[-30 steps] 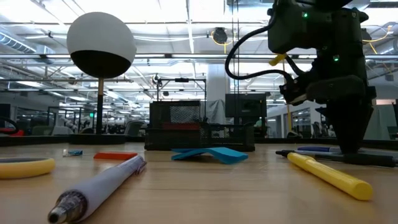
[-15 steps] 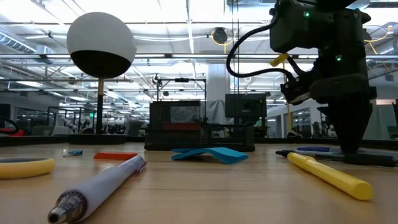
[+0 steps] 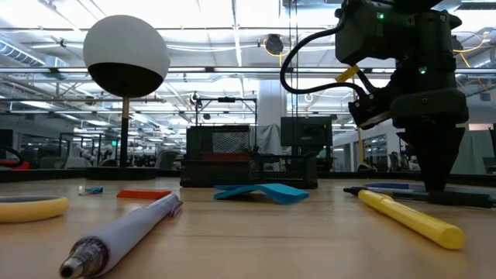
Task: Pick and place office supplies into organizer
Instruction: Put the gray pen into the desk organizer
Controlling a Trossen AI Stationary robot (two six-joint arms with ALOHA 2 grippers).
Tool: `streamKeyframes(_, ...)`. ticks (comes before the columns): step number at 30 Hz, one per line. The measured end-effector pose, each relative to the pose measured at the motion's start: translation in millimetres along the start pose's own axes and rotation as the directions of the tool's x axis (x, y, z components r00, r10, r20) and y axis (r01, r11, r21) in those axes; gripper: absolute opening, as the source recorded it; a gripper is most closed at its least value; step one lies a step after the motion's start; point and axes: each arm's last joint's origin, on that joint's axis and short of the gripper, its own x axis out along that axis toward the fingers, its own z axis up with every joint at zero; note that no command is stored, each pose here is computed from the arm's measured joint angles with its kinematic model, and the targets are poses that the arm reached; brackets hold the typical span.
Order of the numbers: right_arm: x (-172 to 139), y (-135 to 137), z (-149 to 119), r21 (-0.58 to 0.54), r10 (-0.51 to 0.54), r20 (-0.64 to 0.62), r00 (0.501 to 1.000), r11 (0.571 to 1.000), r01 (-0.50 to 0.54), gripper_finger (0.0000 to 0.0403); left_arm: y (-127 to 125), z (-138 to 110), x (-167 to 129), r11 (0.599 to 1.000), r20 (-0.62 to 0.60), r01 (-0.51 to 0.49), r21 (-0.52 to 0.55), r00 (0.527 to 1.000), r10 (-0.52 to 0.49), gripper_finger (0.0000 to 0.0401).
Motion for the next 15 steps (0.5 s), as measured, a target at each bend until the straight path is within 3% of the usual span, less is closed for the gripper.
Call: streamKeyframes(15, -7.9, -4.1, 3.2, -0.028, 0.059, -0.006, 0.998, 0.998, -0.059, 0.0028, 0.0, 0.0, 0.0, 1.0, 0.0, 0.0, 0.0, 1.0, 0.0, 0.02)
